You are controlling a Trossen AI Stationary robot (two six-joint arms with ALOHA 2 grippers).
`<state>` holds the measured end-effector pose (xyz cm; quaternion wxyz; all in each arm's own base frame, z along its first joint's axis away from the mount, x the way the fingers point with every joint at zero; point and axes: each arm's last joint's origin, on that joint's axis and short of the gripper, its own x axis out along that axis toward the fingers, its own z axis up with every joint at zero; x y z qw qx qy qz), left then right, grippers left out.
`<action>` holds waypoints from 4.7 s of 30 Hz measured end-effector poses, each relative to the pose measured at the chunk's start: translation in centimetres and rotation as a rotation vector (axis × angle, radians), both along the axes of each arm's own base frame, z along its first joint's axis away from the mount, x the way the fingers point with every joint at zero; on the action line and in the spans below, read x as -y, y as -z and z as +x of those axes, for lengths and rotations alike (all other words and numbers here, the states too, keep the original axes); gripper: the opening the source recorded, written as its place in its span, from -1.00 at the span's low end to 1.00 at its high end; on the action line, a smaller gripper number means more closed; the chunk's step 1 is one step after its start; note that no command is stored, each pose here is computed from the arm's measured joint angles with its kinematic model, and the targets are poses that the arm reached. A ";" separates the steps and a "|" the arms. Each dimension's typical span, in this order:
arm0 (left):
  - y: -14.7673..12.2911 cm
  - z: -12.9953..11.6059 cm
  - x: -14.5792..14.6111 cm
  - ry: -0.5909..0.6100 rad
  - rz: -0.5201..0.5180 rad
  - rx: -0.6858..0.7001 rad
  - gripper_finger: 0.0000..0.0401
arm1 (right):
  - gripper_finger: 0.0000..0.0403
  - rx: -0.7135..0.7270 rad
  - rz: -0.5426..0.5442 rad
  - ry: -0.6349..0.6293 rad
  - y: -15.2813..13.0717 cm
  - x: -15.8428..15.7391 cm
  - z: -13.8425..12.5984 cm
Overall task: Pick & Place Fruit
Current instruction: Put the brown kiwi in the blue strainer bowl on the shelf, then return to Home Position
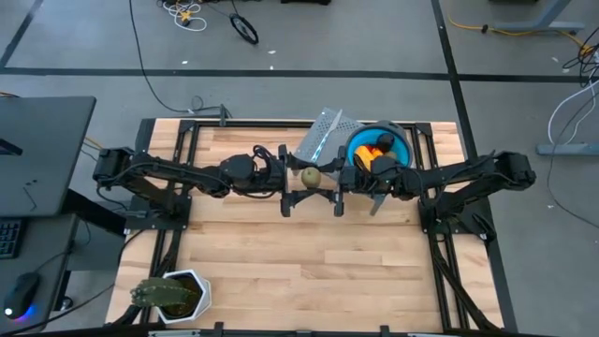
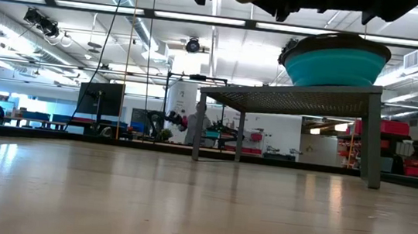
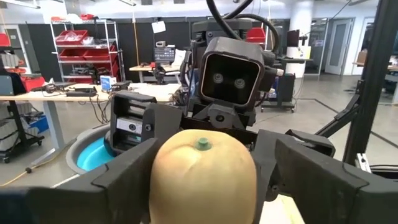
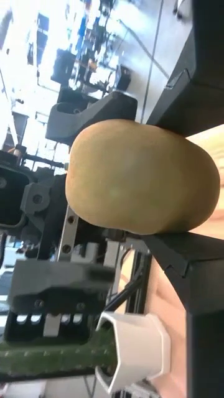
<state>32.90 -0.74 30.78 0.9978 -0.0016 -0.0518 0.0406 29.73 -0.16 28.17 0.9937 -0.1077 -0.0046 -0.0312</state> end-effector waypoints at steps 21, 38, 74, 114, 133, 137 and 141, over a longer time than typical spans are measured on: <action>-1.7 -2.7 -0.5 -0.150 0.031 -0.102 0.85 | 0.12 -0.092 -0.037 0.212 -2.5 0.5 -4.1; -1.3 -2.8 -0.7 -0.238 0.027 -0.137 0.85 | 0.12 -0.261 0.046 0.675 -2.8 1.6 -10.0; -1.3 -2.8 -0.7 -0.238 0.029 -0.145 0.85 | 0.47 -0.304 0.050 0.799 -2.3 2.6 -10.4; -0.6 -2.8 -0.6 -0.205 0.021 -0.209 0.85 | 0.19 -0.040 0.132 0.018 -2.4 0.7 -5.3; 0.2 -1.7 -0.7 -0.217 0.063 -0.204 0.30 | -0.01 -0.042 0.131 0.042 -2.4 0.8 -5.3; 0.2 -1.4 -0.7 -0.218 0.054 -0.170 0.24 | -0.01 -0.037 0.129 0.126 -2.4 1.1 -5.3; 0.7 -1.1 -0.6 -0.216 0.061 -0.190 0.13 | -0.06 -0.033 0.144 0.147 -2.4 1.1 -5.3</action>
